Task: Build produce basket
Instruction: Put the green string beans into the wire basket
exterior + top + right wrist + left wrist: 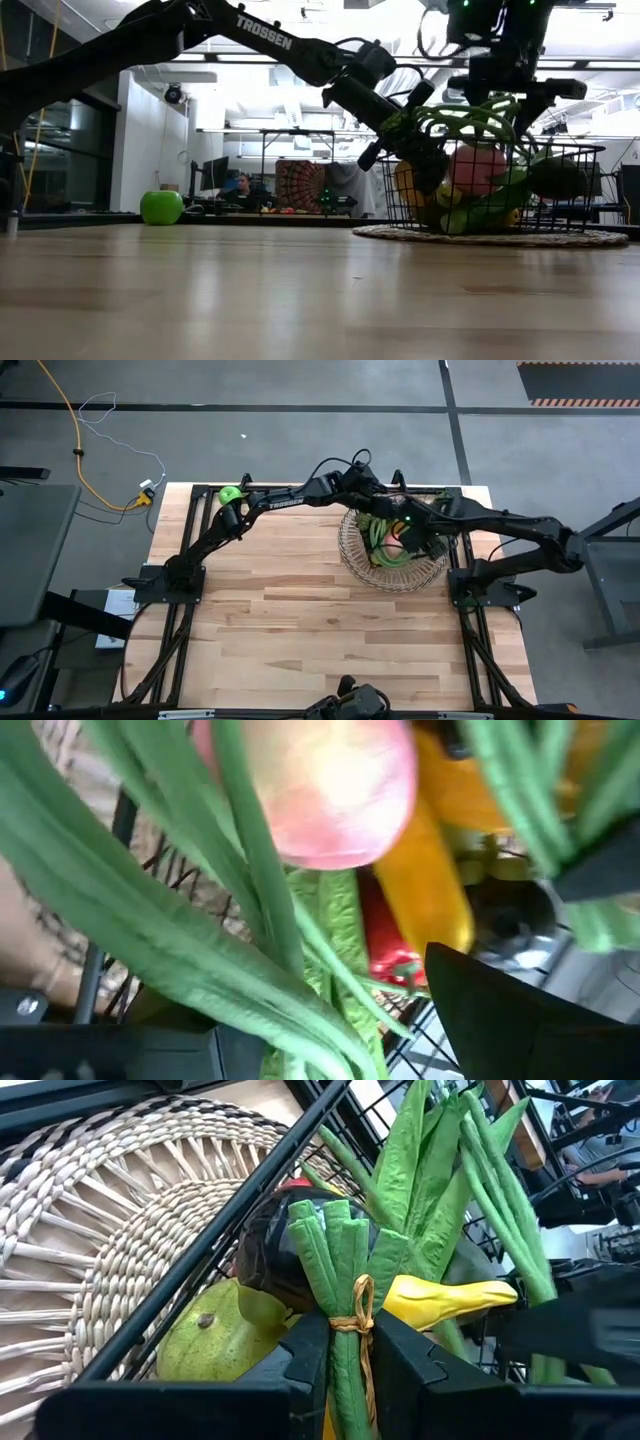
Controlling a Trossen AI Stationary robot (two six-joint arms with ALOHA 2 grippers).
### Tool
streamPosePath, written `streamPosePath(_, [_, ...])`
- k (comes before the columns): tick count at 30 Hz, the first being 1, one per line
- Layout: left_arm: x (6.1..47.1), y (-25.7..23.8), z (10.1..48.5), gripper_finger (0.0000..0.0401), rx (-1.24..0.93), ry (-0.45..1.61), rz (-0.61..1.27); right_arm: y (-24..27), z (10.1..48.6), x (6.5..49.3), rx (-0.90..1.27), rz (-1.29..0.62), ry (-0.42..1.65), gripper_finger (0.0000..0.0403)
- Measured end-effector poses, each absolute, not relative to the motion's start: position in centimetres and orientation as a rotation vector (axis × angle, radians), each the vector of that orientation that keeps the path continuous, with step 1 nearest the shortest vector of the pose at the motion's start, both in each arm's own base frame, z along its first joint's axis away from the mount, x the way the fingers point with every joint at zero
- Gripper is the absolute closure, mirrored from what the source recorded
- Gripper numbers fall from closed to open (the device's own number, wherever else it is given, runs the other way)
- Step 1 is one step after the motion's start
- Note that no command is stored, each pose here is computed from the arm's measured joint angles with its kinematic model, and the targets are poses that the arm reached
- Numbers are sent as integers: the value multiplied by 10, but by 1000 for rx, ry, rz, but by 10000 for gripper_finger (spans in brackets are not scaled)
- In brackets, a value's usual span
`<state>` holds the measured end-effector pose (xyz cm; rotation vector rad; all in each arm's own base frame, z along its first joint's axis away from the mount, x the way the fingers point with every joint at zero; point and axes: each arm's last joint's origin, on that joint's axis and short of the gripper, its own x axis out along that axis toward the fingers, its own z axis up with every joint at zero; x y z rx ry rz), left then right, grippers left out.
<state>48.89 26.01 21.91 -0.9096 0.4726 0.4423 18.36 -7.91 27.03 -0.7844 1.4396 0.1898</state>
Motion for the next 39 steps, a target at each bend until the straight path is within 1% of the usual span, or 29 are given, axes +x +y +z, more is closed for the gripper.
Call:
streamPosePath(6, [489, 260, 219, 355, -909, 474, 439, -76, 285, 175, -744, 55, 1338, 159])
streamPosePath(14, [489, 260, 219, 353, -930, 471, 445, -64, 309, 148, -559, -148, 1159, 159])
streamPosePath(17, [489, 260, 219, 344, -925, 470, 453, -61, 316, 140, -533, -196, 1097, 159])
streamPosePath(20, [489, 261, 219, 322, -909, 467, 471, -59, 321, 135, -534, -219, 1054, 159])
streamPosePath(23, [488, 261, 219, 286, -893, 466, 488, -59, 322, 135, -538, -228, 1034, 159])
streamPosePath(27, [488, 261, 219, 233, -891, 464, 494, -61, 319, 139, -540, -213, 1059, 159])
streamPosePath(31, [487, 264, 219, 192, -892, 461, 497, -65, 315, 144, -538, -206, 1095, 159])
streamPosePath(35, [485, 269, 223, 172, -893, 443, 493, -73, 310, 147, -524, -235, 1149, 159])
streamPosePath(39, [484, 274, 237, 170, -881, 399, 489, -81, 308, 145, -549, -263, 1208, 159])
